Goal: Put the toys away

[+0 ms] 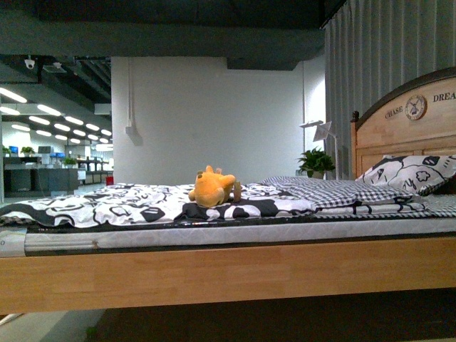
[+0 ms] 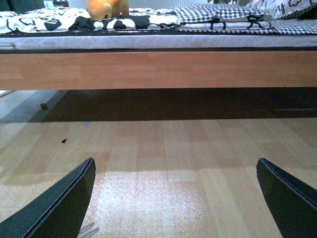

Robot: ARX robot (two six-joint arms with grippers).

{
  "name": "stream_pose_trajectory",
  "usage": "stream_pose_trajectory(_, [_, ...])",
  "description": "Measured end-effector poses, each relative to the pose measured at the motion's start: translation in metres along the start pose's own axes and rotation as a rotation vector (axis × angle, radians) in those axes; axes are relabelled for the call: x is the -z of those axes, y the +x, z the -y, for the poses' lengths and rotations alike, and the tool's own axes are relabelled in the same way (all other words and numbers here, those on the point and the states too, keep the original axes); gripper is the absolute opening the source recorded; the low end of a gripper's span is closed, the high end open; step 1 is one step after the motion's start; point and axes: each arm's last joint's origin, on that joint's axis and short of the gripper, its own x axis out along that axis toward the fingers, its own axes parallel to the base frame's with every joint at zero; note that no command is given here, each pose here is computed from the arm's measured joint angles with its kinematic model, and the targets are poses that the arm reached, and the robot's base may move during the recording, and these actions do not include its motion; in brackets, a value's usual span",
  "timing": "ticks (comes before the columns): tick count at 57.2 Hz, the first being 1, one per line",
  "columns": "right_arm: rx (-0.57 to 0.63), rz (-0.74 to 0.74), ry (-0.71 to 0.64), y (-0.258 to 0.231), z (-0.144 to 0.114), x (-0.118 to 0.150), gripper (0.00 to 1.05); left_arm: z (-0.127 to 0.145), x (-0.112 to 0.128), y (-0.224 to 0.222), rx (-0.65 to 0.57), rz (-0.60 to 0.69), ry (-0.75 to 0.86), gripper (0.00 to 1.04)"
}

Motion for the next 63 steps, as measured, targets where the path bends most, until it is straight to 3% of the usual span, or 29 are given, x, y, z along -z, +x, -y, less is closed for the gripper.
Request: stream_pose_trajectory(63, [0.0, 0.0, 0.0, 0.0, 0.0, 0.0, 0.98, 0.0, 0.0, 0.0, 0.0, 0.0, 0.0, 0.98])
